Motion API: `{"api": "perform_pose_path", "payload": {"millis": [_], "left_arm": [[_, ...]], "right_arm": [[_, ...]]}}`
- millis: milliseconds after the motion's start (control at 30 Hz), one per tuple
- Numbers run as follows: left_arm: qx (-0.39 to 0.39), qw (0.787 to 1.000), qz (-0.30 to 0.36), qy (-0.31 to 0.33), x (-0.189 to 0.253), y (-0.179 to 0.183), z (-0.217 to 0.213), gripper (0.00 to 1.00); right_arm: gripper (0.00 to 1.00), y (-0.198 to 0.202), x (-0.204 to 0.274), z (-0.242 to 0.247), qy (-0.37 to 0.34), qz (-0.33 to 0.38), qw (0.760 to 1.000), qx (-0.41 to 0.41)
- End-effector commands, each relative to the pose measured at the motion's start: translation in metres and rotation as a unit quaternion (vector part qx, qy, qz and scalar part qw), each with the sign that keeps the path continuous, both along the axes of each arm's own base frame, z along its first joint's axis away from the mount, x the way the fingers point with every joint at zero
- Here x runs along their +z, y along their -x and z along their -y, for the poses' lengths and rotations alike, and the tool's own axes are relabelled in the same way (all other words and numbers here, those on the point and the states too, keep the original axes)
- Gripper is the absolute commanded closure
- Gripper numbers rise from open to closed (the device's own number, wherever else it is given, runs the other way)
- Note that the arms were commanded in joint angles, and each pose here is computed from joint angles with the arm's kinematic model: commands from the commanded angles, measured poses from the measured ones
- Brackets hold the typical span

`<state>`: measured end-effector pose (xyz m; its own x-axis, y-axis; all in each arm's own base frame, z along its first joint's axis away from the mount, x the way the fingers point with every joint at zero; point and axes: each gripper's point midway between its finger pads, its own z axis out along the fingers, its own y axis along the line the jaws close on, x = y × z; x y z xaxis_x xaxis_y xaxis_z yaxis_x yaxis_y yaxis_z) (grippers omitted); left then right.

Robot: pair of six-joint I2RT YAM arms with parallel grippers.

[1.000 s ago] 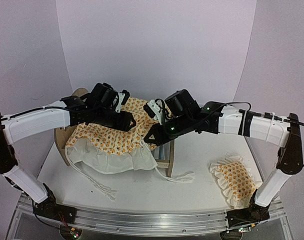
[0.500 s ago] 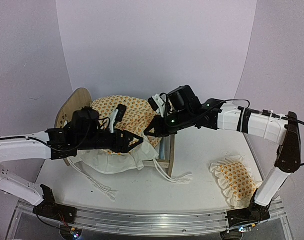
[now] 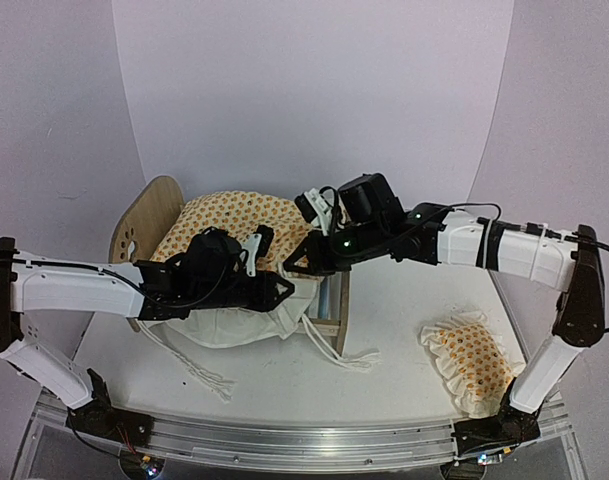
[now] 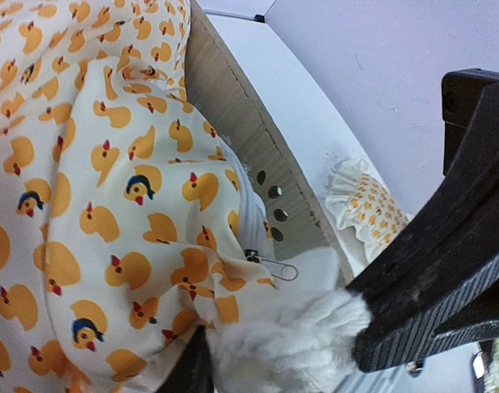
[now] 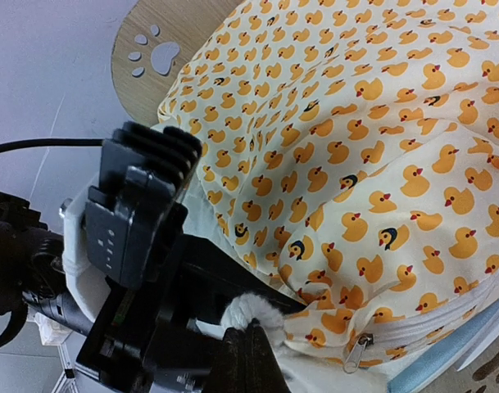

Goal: Set up the pet bed

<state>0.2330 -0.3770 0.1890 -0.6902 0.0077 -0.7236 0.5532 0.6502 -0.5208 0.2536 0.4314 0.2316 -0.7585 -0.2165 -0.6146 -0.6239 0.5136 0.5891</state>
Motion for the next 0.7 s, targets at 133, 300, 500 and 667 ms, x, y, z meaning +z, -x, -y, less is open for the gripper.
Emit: {"api": "perform_pose_path", "payload": {"millis": [133,300,500,667], "left_arm": [[0.041,0.999,0.034,-0.008,0.006,-0.012,-0.018,1.0],[-0.006,0.998,0.064,0.026,0.025,0.003,-0.018,1.0],[-0.094,0.987,0.098,0.081,0.052,0.031,-0.008,1.0],[-0.125,0.982,0.111,0.09,0.06,0.038,-0.001,1.0]], "right_arm": [[0.71,0.0,0.019,0.022,0.01,0.08,0.997,-0.001],[0.5,0.034,-0.008,0.043,0.043,0.139,0.984,0.102],[0.5,0.048,-0.043,0.048,0.062,0.132,0.978,0.146],[0.63,0.047,-0.051,0.032,0.014,0.125,0.98,0.156]]}}
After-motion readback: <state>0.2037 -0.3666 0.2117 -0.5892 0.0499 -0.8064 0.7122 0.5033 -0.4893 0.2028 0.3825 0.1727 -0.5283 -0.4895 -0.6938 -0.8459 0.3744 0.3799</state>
